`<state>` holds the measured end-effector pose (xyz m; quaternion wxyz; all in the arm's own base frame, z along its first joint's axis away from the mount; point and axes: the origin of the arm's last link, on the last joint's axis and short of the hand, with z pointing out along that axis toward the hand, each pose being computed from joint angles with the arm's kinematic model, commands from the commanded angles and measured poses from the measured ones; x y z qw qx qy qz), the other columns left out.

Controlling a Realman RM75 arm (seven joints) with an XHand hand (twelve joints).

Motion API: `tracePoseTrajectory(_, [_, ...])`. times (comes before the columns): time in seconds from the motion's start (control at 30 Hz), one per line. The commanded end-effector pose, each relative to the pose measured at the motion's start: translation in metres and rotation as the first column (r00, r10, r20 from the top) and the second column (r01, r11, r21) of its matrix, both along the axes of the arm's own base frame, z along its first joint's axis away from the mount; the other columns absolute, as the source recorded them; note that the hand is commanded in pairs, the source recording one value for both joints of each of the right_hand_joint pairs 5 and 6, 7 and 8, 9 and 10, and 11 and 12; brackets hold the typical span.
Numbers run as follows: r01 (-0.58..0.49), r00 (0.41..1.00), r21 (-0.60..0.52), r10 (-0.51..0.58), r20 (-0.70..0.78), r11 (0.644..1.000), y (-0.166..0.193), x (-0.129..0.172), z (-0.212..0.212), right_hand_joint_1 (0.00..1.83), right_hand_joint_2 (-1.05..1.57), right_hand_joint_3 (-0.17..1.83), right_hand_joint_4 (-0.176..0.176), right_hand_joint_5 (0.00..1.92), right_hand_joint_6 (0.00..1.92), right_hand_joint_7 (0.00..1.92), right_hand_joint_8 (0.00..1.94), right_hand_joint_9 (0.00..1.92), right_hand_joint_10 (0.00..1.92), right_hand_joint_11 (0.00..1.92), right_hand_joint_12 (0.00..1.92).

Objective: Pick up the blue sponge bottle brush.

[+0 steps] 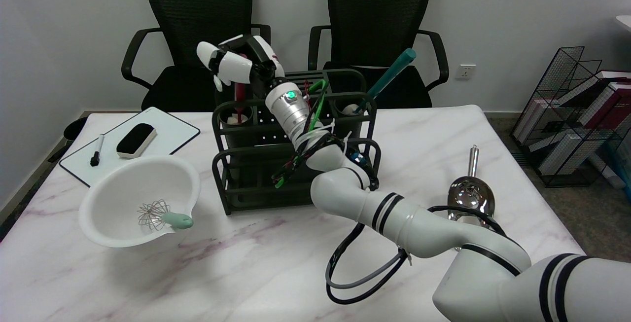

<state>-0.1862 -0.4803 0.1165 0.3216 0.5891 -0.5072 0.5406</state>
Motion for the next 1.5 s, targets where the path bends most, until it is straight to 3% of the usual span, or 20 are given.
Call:
tracePoseTrajectory(0.03, [0.021, 0.997, 0.003, -0.021, -0.071, 1.000, -0.003, 0.005, -0.003, 1.05, 1.12, 0.92, 0.000, 1.92, 1.92, 1.87, 1.87, 1.74, 1.74, 1.67, 1.67])
tracePoseTrajectory(0.2, [0.066, 0.991, 0.040, -0.060, -0.120, 0.997, -0.010, 0.013, -0.005, 0.99, 1.47, 0.75, 0.000, 1.92, 1.92, 1.92, 1.92, 1.92, 1.92, 1.92, 1.92])
tracePoseTrajectory(0.37, [0.091, 0.986, 0.067, -0.080, -0.148, 0.994, -0.015, 0.021, -0.009, 1.01, 1.57, 0.62, 0.000, 1.92, 1.92, 1.92, 1.92, 1.92, 1.92, 1.92, 1.92])
tracePoseTrajectory(0.8, [0.084, 0.984, 0.079, -0.070, -0.162, 0.993, -0.021, 0.034, -0.012, 0.99, 1.57, 0.50, 0.000, 1.92, 1.92, 1.92, 1.92, 1.92, 1.92, 1.92, 1.92])
tracePoseTrajectory(1.5, [0.061, 0.986, 0.092, -0.046, -0.159, 0.994, -0.030, 0.058, -0.013, 0.99, 1.57, 0.50, 0.000, 1.92, 1.92, 1.92, 1.92, 1.92, 1.92, 1.92, 1.92])
